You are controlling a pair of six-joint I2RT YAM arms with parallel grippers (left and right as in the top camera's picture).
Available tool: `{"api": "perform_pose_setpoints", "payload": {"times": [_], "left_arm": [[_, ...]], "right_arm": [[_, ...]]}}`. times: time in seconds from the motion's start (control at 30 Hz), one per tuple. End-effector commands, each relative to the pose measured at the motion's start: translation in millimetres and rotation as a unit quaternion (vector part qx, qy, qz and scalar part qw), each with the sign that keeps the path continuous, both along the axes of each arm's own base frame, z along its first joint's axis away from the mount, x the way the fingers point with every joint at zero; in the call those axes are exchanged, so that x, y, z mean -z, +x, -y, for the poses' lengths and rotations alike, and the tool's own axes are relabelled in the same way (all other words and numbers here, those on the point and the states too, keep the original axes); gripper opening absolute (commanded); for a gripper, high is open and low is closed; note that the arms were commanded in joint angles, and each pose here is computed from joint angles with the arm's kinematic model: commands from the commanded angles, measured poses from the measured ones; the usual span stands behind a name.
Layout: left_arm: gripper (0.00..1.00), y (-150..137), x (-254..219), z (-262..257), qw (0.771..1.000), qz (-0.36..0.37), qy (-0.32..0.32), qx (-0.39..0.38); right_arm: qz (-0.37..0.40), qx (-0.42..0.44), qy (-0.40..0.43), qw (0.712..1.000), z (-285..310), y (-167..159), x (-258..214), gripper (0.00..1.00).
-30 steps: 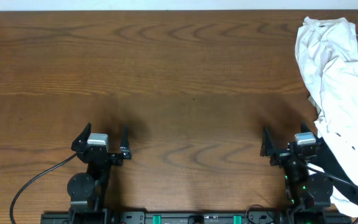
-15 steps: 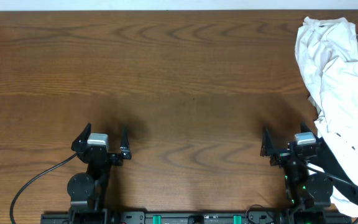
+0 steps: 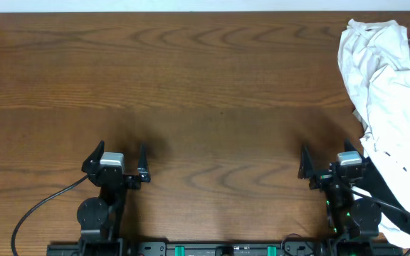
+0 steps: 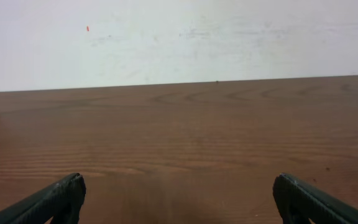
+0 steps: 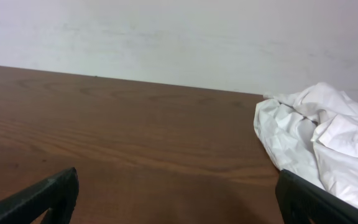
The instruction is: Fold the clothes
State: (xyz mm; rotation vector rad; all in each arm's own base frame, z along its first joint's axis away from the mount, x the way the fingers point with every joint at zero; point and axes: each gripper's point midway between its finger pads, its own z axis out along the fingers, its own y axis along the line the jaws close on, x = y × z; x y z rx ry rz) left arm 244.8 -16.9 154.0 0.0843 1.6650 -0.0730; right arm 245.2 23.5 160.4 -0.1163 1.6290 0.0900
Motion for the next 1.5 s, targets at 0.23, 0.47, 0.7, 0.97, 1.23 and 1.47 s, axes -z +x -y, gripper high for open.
{"api": "perform_pose_setpoints", "payload": {"times": [0.23, 0.47, 0.7, 0.97, 1.23, 1.47], "left_arm": [[0.98, -1, 13, 1, 1.0, -0.022, -0.005, 0.004], [0.98, -1, 13, 1, 1.0, -0.022, -0.009, 0.004], [0.98, -5, -19, 15, 0.991, -0.01, -0.131, 0.034], [0.98, -9, -51, 16, 0.985, -0.086, -0.146, 0.026], [0.98, -1, -71, 9, 0.962, -0.234, -0.139, -0.017], [0.98, 8, -77, 10, 0.941, -0.309, -0.137, -0.025]], "right_arm": [[0.001, -0.017, 0.001, 1.0, -6, -1, 0, 0.99], [-0.016, -0.013, 0.095, 0.995, -7, -1, 1, 0.99], [-0.084, 0.036, 0.098, 0.991, 8, -6, 10, 0.99], [-0.165, 0.085, 0.097, 0.978, 21, -10, -21, 0.99], [-0.317, 0.138, 0.067, 0.936, 35, -5, -27, 0.99], [-0.375, 0.13, 0.032, 0.917, 36, 17, -19, 0.99]]}}
